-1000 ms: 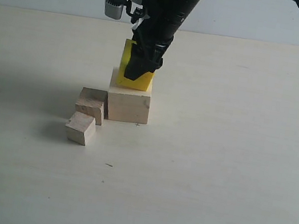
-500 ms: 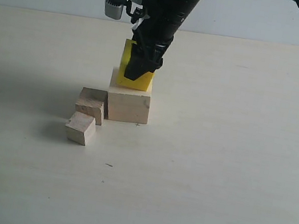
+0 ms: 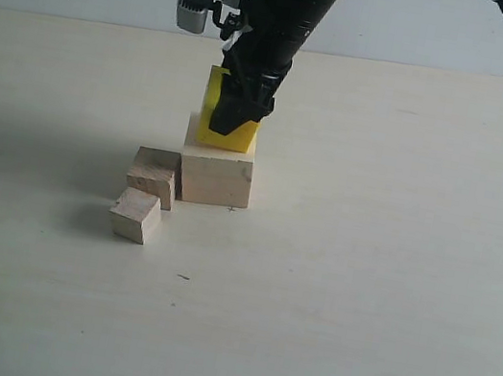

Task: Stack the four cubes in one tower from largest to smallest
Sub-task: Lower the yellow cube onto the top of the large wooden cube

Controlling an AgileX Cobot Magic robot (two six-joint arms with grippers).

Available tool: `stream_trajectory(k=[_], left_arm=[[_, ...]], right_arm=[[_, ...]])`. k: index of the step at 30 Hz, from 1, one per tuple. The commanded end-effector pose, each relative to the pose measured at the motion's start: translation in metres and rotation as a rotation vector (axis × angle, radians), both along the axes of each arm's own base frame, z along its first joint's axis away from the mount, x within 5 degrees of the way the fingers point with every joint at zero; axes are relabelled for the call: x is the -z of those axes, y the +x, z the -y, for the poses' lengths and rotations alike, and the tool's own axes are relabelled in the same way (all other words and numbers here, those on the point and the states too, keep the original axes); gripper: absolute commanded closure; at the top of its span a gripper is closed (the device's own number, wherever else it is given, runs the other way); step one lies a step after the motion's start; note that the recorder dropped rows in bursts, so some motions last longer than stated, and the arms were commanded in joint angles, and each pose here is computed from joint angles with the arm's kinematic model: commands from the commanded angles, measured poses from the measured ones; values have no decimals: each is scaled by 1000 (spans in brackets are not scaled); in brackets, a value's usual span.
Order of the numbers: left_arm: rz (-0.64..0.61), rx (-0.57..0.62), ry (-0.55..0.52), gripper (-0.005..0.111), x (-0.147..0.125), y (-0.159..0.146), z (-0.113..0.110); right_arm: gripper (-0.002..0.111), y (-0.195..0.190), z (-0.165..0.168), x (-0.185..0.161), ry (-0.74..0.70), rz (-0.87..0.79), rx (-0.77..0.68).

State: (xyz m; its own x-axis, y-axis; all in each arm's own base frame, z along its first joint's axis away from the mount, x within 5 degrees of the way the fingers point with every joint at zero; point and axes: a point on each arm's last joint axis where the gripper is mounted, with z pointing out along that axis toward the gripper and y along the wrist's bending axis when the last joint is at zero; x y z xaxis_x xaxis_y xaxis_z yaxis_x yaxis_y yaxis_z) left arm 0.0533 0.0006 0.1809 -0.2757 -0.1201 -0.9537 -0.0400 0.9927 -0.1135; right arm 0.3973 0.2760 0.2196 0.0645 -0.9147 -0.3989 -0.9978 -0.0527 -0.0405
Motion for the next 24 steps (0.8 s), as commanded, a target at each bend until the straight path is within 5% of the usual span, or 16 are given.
stream_trajectory(k=[1, 24], left_arm=[[10, 1, 8, 107, 0, 0, 0], [10, 1, 8, 107, 0, 0, 0]], right_arm=[[38, 1, 0, -5, 20, 11, -4], [28, 1, -1, -5, 27, 8, -1]])
